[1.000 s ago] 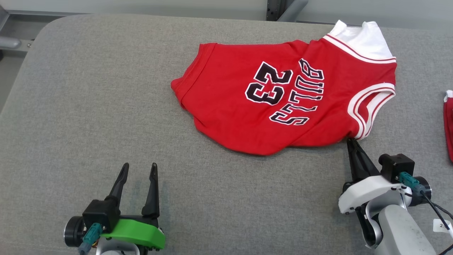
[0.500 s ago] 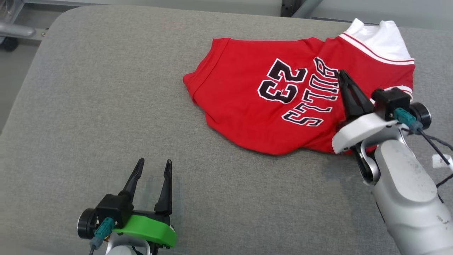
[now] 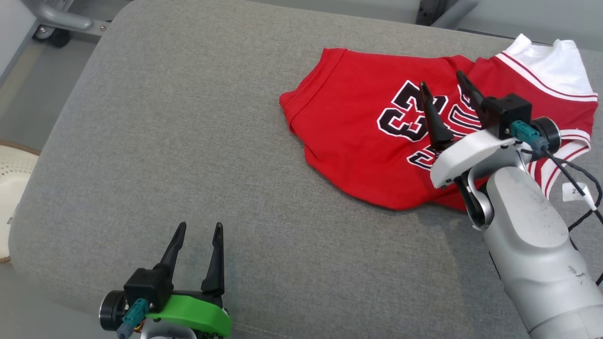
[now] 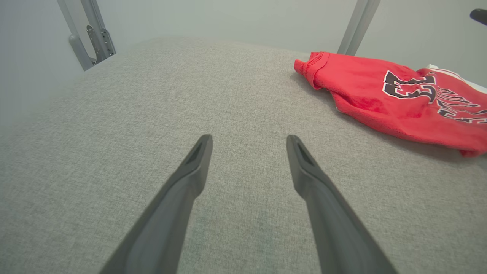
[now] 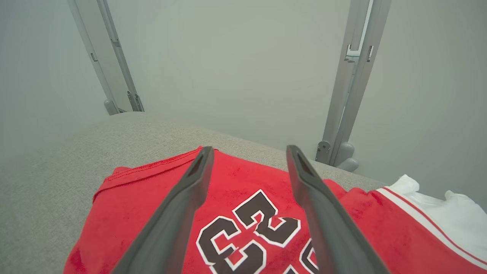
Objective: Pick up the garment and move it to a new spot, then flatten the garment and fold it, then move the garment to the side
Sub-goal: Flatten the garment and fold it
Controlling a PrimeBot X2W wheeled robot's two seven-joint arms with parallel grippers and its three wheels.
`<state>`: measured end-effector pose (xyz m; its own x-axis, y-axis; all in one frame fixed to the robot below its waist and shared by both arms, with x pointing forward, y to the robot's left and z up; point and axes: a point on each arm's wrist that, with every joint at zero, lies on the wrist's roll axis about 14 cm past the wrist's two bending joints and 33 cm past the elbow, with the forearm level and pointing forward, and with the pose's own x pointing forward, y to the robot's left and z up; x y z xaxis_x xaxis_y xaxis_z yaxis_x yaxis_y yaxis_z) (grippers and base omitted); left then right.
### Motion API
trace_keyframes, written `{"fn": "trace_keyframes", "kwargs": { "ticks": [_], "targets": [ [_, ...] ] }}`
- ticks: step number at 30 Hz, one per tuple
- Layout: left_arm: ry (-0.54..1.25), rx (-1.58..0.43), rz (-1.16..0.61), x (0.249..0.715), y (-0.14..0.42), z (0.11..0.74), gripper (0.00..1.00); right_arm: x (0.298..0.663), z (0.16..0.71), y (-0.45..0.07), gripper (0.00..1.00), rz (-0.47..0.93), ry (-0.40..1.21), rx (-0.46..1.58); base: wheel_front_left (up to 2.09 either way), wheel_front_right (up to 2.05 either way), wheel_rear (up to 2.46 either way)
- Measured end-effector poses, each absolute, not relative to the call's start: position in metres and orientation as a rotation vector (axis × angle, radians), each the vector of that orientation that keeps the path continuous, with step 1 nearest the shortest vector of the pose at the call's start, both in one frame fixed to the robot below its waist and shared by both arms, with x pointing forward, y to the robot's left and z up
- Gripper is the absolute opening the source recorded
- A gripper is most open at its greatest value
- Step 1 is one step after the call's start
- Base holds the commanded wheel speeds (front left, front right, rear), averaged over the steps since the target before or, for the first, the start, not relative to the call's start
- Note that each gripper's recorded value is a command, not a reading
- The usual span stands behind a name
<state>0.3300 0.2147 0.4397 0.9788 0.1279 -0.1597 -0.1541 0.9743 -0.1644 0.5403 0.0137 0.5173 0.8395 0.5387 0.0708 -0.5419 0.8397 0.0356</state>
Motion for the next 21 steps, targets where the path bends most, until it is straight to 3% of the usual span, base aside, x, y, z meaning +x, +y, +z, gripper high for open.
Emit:
{"fn": "trace_keyframes", "kwargs": {
  "ticks": [14,21],
  "targets": [
    [0.089,-0.178,0.071,0.345,0.198,0.456,1.00,0.487,0.538,-0.063,1.00,0.429,-0.131,0.118,0.00,0.00,0.00],
    [0.062,-0.185,0.004,0.354,0.178,0.464,1.00,0.434,0.511,-0.117,1.00,0.304,-0.064,0.110,0.00,0.00,0.00]
  ]
}}
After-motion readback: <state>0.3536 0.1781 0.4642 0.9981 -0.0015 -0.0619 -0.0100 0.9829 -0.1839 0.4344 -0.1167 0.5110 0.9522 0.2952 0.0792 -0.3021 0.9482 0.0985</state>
